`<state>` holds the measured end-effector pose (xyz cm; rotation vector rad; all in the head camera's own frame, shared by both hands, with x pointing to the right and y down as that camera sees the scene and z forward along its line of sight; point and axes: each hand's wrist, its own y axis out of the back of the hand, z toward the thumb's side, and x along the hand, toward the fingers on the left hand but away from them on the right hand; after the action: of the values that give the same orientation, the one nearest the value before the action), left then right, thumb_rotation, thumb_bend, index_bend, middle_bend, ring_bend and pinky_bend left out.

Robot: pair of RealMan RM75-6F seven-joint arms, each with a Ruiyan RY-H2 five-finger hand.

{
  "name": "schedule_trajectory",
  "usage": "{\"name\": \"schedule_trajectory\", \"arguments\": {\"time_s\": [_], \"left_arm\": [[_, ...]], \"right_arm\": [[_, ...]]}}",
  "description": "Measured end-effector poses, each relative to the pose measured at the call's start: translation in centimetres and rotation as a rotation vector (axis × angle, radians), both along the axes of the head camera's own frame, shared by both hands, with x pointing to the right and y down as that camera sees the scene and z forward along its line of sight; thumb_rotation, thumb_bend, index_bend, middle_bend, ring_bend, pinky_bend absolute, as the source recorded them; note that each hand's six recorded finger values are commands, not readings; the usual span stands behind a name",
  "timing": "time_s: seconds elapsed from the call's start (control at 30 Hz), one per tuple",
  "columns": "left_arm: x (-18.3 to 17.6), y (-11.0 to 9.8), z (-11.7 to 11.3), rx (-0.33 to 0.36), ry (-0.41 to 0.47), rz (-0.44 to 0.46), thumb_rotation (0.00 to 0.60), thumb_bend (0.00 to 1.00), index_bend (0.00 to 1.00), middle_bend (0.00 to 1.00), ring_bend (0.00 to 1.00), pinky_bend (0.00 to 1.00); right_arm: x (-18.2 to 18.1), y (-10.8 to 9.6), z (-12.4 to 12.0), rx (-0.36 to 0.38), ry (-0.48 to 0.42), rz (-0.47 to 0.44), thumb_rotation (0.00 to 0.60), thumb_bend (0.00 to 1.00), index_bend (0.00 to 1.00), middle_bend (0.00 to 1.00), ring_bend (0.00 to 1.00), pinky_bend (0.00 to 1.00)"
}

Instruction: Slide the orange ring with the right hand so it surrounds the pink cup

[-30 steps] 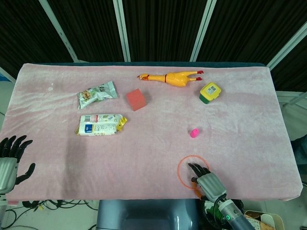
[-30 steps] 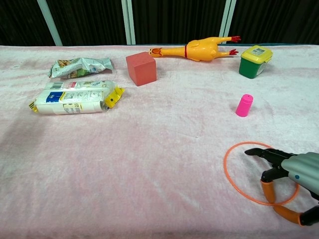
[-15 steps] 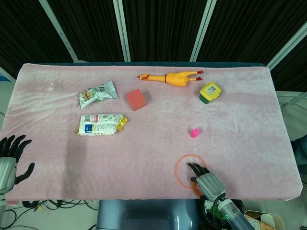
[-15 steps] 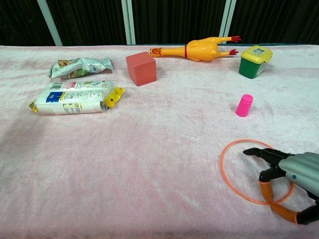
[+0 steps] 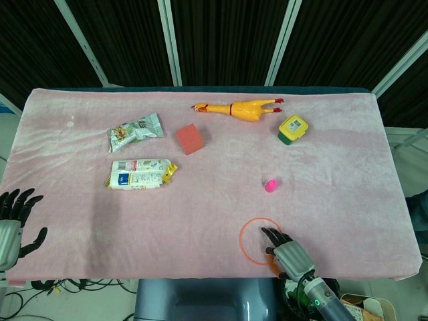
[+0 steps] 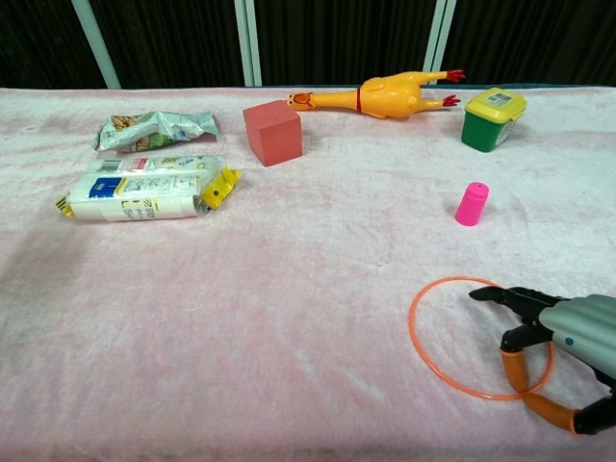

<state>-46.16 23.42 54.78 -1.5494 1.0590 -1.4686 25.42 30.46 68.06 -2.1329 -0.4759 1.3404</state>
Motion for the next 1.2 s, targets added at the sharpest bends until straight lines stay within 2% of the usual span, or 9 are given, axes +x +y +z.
{"name": "schedule_trajectory", "arguments": {"time_s": [0.47,0.87,1.2], "left_arm": [[-0.1,0.0,-0.2,0.004,0.000,-0.003,0.600,0.33,0.20,0.10,0.00,0.00],[-0.3,0.0,-0.3,0.008,0.000,-0.004,0.600,0.33,0.20,0.10,0.00,0.00],[-0.3,-0.1,-0.3,0.010,0.000,-0.006,0.600,0.33,0.20,0.10,0.00,0.00]], "right_arm": [[-0.3,-0.4,-0.7,0.025,-0.036,0.017,0.600,0.46,0.72,0.00,0.03,0.19],[0.0,-1.5,-1.8,0.093,-0.082,0.055,0.600,0.49,0.74,0.00,0.03,0.19],[1.1,-3.3,-3.1,0.162,-0.100,0.104,0.600,0.50,0.75,0.00,0.06,0.19]]}}
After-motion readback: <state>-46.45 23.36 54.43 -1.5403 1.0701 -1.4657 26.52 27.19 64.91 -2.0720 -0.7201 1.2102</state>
